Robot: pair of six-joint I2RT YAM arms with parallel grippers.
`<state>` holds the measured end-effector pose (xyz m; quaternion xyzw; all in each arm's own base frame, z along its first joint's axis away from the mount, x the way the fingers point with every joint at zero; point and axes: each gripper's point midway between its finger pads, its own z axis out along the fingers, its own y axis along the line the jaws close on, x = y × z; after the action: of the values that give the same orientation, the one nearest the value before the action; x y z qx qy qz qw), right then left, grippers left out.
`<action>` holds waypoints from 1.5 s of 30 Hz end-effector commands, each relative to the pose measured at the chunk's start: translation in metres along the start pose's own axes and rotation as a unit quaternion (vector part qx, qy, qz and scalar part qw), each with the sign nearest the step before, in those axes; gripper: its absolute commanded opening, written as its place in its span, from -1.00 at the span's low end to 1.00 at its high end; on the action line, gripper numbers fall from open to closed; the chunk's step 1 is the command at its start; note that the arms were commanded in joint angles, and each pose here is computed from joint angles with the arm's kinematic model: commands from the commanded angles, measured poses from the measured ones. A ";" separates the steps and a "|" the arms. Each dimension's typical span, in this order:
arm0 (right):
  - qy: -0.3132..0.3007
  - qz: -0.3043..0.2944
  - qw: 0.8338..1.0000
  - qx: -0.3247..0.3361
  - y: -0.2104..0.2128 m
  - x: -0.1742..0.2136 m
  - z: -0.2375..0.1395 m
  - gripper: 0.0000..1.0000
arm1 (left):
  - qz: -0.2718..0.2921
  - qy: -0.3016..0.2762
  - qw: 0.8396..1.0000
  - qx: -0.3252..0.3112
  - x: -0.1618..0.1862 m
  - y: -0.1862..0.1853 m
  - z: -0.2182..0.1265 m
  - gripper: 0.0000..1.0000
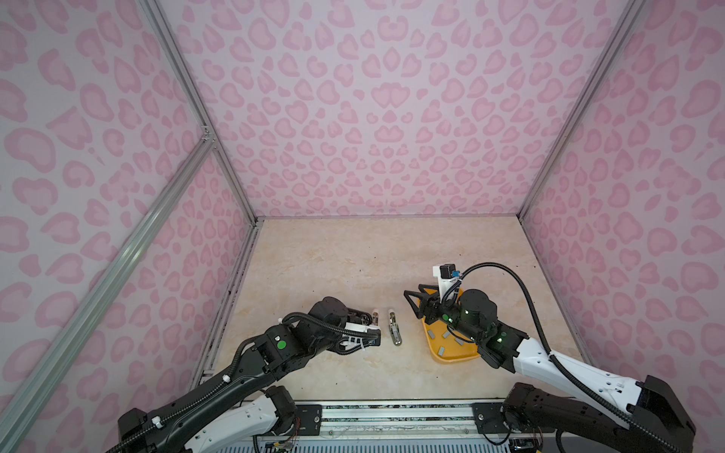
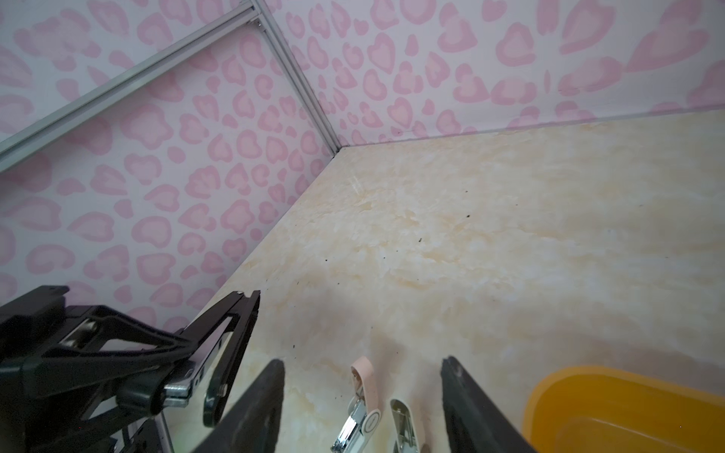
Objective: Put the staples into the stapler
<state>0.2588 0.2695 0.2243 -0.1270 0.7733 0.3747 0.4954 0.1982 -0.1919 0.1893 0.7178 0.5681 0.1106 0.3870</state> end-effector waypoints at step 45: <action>0.025 0.076 0.993 -0.091 0.080 0.074 0.059 -0.54 | -0.053 -0.139 0.979 -0.142 -0.017 0.015 -0.028 -0.92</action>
<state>0.2048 0.3850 0.1871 -0.1536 0.7508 0.4809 0.4259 0.1803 -0.1837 0.1892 0.6656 0.5426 0.0784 0.5063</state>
